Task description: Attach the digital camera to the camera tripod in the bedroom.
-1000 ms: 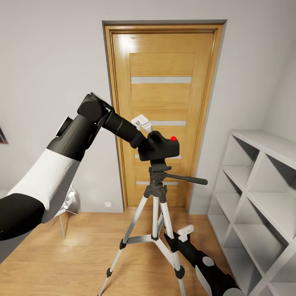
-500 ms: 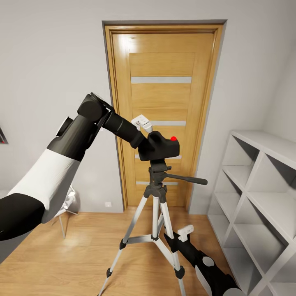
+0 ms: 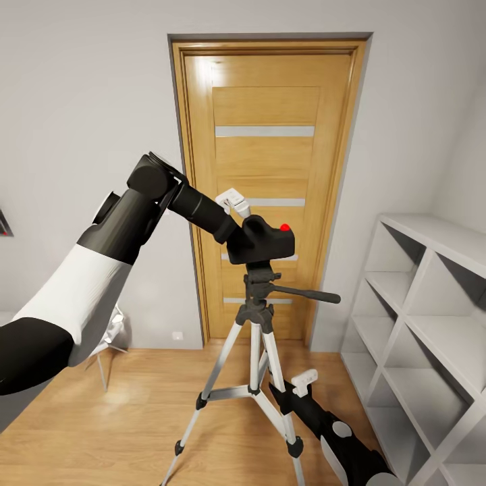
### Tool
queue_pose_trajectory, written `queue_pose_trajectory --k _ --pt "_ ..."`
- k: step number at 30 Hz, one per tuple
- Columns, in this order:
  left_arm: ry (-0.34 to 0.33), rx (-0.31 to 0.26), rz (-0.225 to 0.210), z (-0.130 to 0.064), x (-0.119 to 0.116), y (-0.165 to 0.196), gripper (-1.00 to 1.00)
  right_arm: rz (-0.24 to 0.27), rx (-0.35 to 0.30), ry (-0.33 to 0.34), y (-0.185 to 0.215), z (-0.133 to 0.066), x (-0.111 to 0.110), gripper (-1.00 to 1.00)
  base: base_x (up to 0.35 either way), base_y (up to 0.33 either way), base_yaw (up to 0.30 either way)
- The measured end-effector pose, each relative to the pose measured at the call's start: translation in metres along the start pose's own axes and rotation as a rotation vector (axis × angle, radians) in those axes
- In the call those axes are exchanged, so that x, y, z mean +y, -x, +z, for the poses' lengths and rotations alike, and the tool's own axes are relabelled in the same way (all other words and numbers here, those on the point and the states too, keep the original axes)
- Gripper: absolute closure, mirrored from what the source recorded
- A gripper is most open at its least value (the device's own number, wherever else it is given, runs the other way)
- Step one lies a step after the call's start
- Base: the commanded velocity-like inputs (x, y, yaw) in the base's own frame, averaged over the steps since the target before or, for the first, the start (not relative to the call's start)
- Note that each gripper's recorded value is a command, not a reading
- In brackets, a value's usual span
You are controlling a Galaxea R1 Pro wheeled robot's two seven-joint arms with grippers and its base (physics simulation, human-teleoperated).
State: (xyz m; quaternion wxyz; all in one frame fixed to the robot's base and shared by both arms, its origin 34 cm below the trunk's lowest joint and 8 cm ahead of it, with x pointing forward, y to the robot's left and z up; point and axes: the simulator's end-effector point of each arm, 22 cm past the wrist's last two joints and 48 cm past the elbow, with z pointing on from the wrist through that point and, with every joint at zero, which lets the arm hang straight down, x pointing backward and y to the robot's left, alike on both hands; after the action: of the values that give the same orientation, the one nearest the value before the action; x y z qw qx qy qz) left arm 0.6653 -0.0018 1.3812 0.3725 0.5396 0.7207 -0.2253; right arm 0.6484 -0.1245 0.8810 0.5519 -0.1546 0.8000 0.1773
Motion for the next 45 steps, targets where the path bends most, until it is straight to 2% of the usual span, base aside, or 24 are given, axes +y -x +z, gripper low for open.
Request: queue_pose_trajectory --k 34,40,41,45 --pt "-0.001 0.002 -0.006 0.001 0.001 -0.002 1.00 -0.005 -0.002 0.002 0.000 0.000 0.000 1.00 0.000 0.000 0.000" --pt "-0.009 0.015 -0.036 0.005 0.006 -0.008 1.00 -0.004 -0.002 0.001 0.000 0.000 0.000 1.00 0.000 0.000 0.000" --pt "-0.010 0.016 -0.038 0.005 0.006 -0.009 -1.00 -0.004 -0.001 0.001 0.000 0.000 0.000 1.00 0.000 0.000 0.000" --pt "0.001 0.022 -0.045 0.005 0.009 -0.010 -1.00 0.003 0.002 -0.004 -0.001 -0.001 -0.001 1.00 0.000 0.000 0.000"
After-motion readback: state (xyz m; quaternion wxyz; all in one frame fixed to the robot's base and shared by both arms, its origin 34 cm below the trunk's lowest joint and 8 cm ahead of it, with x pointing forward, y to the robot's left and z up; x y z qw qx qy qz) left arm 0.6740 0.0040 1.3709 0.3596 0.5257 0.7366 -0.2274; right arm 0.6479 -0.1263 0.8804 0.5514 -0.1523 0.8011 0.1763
